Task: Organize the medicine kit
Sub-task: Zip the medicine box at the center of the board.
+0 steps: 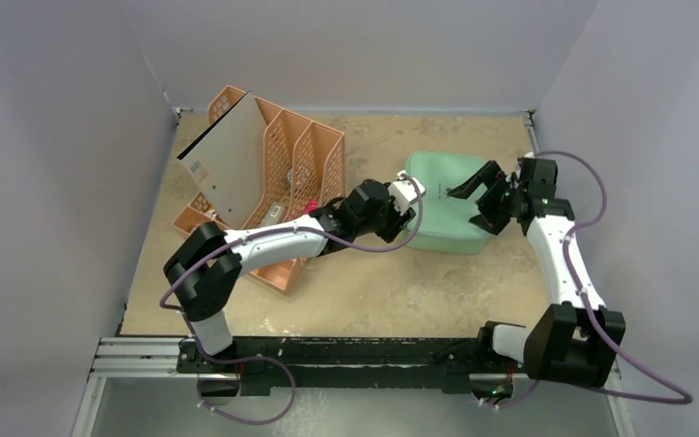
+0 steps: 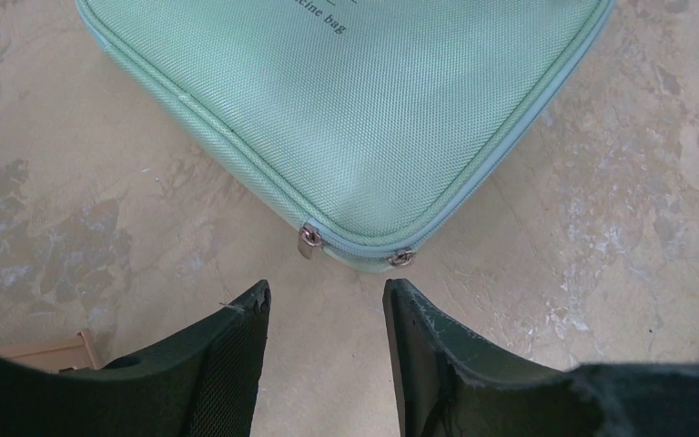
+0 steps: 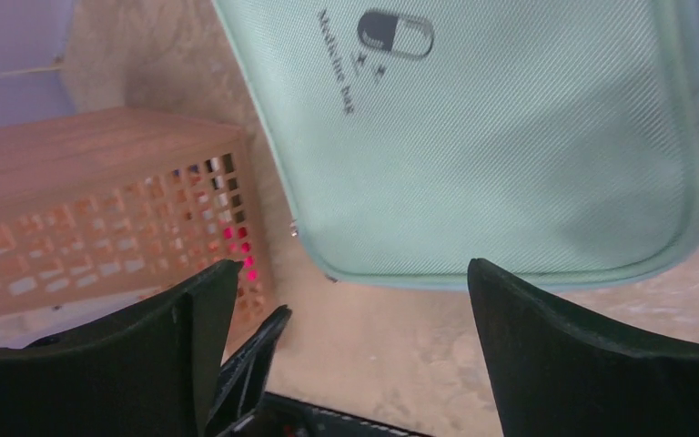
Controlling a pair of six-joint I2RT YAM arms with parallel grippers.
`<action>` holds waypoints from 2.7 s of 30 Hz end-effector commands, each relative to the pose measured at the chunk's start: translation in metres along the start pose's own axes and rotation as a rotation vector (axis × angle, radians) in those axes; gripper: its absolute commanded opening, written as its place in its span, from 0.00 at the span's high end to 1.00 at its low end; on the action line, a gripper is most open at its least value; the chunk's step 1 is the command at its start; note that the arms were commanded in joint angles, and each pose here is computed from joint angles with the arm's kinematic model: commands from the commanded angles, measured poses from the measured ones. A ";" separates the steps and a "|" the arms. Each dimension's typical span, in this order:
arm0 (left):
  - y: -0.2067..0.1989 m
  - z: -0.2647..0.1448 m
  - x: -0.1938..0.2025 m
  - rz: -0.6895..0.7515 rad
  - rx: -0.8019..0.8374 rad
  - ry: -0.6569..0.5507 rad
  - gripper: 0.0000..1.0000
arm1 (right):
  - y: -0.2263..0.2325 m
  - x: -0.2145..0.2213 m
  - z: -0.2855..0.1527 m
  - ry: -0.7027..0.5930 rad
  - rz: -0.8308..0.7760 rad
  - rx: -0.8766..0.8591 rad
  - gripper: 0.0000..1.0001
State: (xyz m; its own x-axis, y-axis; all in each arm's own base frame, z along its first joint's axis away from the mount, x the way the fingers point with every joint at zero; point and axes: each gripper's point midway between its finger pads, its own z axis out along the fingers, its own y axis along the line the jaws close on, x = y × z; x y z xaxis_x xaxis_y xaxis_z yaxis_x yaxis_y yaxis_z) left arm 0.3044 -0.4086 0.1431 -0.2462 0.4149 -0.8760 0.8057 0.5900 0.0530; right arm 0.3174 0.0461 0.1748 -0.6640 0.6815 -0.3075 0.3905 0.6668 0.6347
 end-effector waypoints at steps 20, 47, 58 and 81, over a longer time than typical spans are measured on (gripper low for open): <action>-0.029 0.004 -0.011 -0.061 0.038 -0.154 0.52 | -0.040 0.057 0.024 -0.029 0.449 -0.031 0.45; -0.059 -0.005 0.016 -0.215 -0.040 -0.137 0.46 | -0.046 0.097 0.030 0.046 0.447 -0.075 1.00; -0.070 0.002 0.024 -0.221 -0.164 -0.138 0.43 | -0.044 0.108 0.031 0.052 0.464 -0.082 1.00; -0.049 0.020 0.004 -0.224 -0.318 -0.227 1.00 | -0.041 0.126 0.038 0.130 0.382 -0.142 1.00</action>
State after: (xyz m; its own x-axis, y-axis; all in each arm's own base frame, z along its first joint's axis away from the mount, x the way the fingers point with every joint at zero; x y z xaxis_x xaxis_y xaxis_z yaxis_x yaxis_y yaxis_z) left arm 0.2664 -0.4288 0.0935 -0.3015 0.2331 -0.9245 0.5181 0.8541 0.0463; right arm 0.2655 0.0903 0.0867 -0.4117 0.9112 0.0184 0.5800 0.2463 0.7765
